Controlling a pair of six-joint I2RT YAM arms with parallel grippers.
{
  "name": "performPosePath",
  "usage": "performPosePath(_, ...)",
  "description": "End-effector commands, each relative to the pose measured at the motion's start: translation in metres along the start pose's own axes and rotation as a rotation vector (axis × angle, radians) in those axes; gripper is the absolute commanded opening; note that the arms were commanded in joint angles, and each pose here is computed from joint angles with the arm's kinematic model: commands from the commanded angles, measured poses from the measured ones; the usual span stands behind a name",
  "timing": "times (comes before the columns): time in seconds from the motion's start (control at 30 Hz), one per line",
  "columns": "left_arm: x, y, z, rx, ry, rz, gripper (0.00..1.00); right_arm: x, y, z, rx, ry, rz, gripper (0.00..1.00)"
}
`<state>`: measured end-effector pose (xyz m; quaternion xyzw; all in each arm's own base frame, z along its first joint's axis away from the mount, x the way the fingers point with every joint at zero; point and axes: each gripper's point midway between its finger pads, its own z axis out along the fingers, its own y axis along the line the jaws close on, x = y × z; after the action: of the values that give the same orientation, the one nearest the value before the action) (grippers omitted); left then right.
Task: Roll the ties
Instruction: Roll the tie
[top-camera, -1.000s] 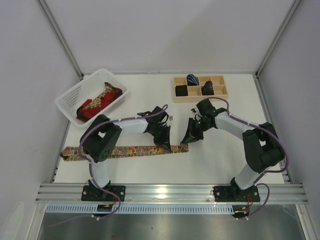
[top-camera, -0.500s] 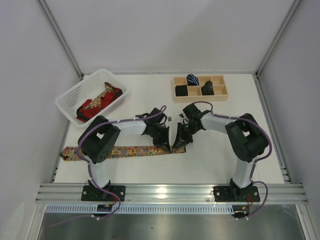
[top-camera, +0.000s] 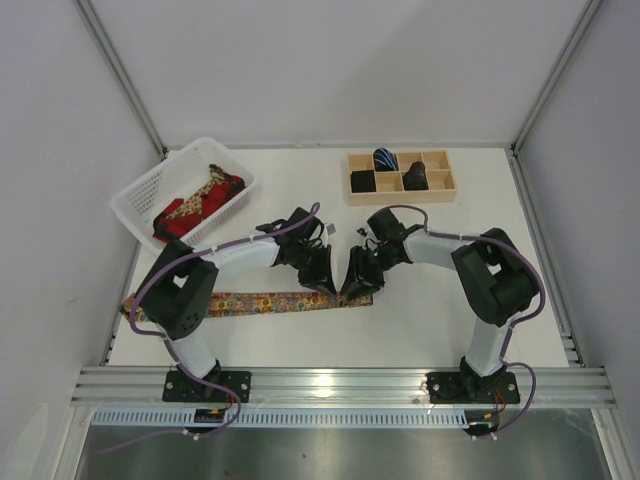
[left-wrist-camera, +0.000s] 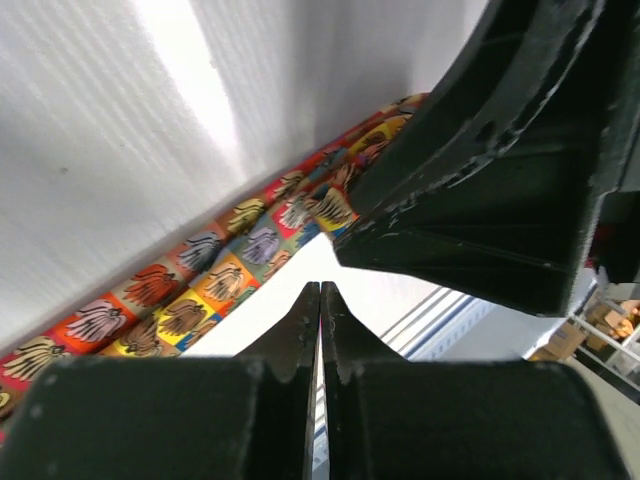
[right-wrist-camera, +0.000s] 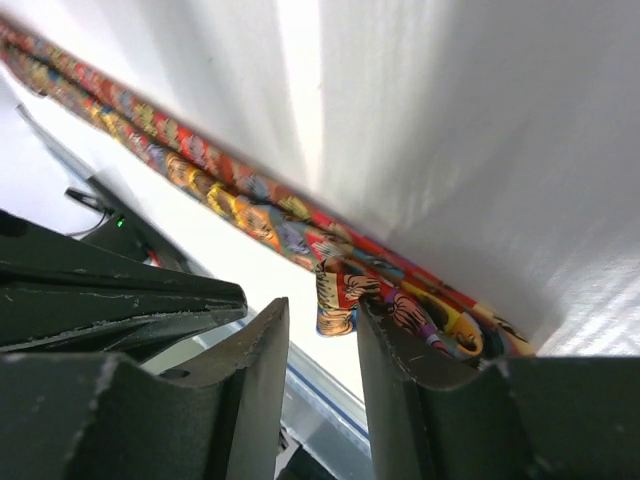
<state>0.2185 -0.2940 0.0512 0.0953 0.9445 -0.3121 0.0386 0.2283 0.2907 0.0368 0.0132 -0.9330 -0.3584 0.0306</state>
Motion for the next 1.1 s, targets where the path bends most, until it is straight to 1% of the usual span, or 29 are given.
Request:
performPosePath(0.0, -0.006, -0.018, -0.011, 0.073, -0.019, -0.001, 0.05, 0.008, 0.019, -0.008, -0.099, -0.001, -0.051, 0.39)
performPosePath(0.1, -0.007, -0.021, -0.008, 0.093, -0.019, -0.020, 0.05, 0.009, 0.024, -0.010, -0.134, -0.011, -0.067, 0.39)
performPosePath(0.2, -0.007, -0.022, -0.006, 0.101, -0.014, -0.027, 0.05, 0.007, 0.027, -0.010, -0.167, -0.010, -0.068, 0.36)
performPosePath(0.3, -0.007, -0.022, -0.004, 0.104, -0.008, -0.033, 0.05, 0.003, 0.027, -0.008, -0.182, -0.020, -0.067, 0.26)
performPosePath(0.33, -0.007, -0.022, -0.004, 0.104, -0.005, -0.036, 0.05, 0.001, 0.027, -0.008, -0.186, -0.026, -0.069, 0.20)
performPosePath(0.4, -0.008, -0.022, -0.004, 0.104, -0.006, -0.042, 0.05, -0.001, 0.023, -0.006, -0.184, -0.029, -0.060, 0.18)
performPosePath(0.43, -0.007, -0.022, -0.003, 0.104, -0.005, -0.042, 0.05, -0.002, 0.021, -0.005, -0.180, -0.028, -0.058, 0.12)
performPosePath(0.5, -0.007, -0.021, -0.003, 0.100, -0.004, -0.045, 0.05, -0.004, 0.014, -0.002, -0.163, -0.029, -0.043, 0.07)
performPosePath(0.53, -0.007, -0.021, -0.003, 0.101, -0.002, -0.044, 0.05, -0.005, 0.012, -0.001, -0.161, -0.028, -0.045, 0.02)
performPosePath(0.6, -0.006, -0.019, -0.001, 0.097, 0.002, -0.048, 0.05, -0.005, 0.006, 0.003, -0.142, -0.024, -0.028, 0.00)
performPosePath(0.77, -0.005, -0.021, 0.000, 0.109, 0.010, -0.053, 0.04, -0.003, 0.007, 0.001, -0.153, -0.025, -0.033, 0.00)
performPosePath(0.9, -0.005, -0.026, -0.002, 0.125, 0.005, -0.058, 0.04, -0.011, 0.024, -0.020, -0.166, -0.076, -0.070, 0.00)
performPosePath(1.07, -0.005, -0.032, -0.002, 0.137, 0.010, -0.049, 0.05, -0.020, 0.030, -0.048, -0.178, -0.121, -0.062, 0.00)
